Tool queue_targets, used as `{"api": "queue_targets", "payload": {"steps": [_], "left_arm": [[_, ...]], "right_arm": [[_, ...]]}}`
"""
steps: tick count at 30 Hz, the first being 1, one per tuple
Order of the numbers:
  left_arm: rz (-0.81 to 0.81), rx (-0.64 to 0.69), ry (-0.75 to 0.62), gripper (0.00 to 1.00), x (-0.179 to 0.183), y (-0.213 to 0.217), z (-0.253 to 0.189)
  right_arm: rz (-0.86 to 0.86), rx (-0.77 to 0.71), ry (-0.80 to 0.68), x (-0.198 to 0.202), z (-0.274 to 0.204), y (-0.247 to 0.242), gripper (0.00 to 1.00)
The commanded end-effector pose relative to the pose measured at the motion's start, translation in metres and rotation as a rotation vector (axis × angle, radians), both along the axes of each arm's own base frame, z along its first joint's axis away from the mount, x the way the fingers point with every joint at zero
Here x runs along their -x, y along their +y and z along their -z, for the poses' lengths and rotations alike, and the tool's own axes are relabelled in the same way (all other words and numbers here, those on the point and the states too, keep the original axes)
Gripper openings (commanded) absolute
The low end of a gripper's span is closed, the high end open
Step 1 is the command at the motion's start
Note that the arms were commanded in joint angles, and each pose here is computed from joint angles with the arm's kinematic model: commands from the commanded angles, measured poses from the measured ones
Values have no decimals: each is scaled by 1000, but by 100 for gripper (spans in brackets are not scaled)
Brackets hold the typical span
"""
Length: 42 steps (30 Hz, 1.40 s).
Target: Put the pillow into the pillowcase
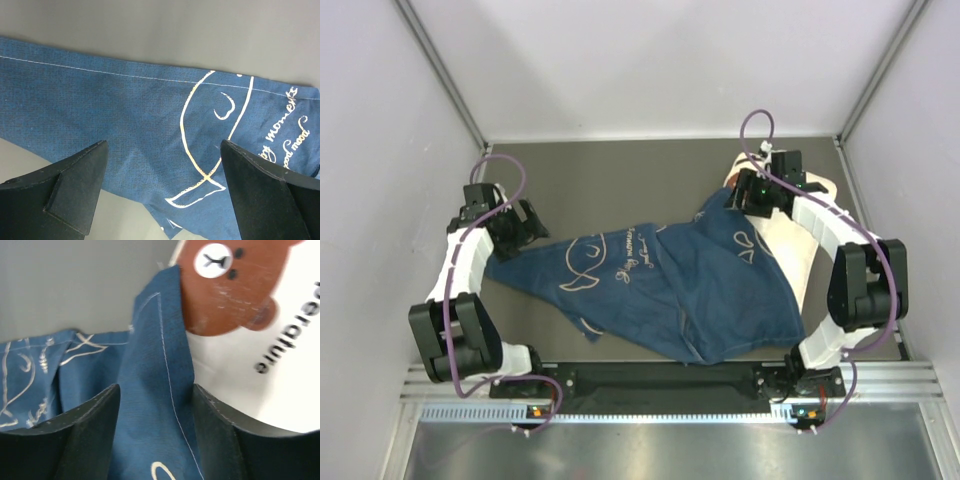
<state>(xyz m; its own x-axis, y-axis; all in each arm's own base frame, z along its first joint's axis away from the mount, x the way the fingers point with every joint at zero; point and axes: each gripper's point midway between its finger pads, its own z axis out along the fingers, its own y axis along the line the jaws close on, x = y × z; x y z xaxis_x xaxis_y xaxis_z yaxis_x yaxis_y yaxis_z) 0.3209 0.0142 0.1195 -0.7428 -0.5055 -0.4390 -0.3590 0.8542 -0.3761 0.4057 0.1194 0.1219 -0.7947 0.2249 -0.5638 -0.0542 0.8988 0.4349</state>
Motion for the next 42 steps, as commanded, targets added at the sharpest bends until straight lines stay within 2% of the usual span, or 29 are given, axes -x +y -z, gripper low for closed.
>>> {"api": "queue_targets", "payload": {"steps": [1,2,4,5,8,10,15,17,19,20,21,25,30,32,34,37,42], "left_arm": [[23,-10,-54,99,-8,-1,-13],[25,-4,-54,99,-9,-2,-13],[27,7,-51,99,-9,-3,-12],[32,17,-53,99,-10,-5,-12],[41,31,-64,99,-11,-8,-15],[48,33,-74,99,-13,-9,-18],[85,39,-91,98,-24,-22,-26],[93,35,-81,98,-29,-26,-24],[99,27,-69,98,-36,-30,-24],[100,28,-67,98,-39,-31,-25],[106,30,-69,98,-42,-34,-28],[130,35,-73,97,-38,-42,-35],[227,95,-112,97,-8,-78,-53],[301,139,-74,97,15,-109,-43],[292,160,-39,97,29,-121,-36],[211,107,8,98,42,-111,-12],[75,-105,133,97,62,-66,14]], "right_arm": [[-97,-88,-136,-11,-42,26,58],[-105,-99,-131,-12,-42,29,51],[-123,-114,-134,-16,-48,33,42],[-121,-110,-120,-20,-43,33,27],[-102,-104,-131,-36,-50,32,6],[-69,-106,-156,-52,-64,27,1],[9,-158,-181,-96,-86,9,0],[48,-174,-161,-111,-79,2,0],[114,-184,-193,-133,-91,-19,0],[159,-200,-169,-143,-82,-27,0],[226,-207,-198,-156,-92,-54,0],[394,-265,-234,-193,-97,-106,0],[517,-243,-225,-202,-82,-144,0],[570,-259,-209,-196,-73,-156,0],[563,-288,-234,-195,-79,-159,0],[566,-285,-235,-191,-79,-159,0],[563,-303,-246,-186,-84,-155,0]]}}
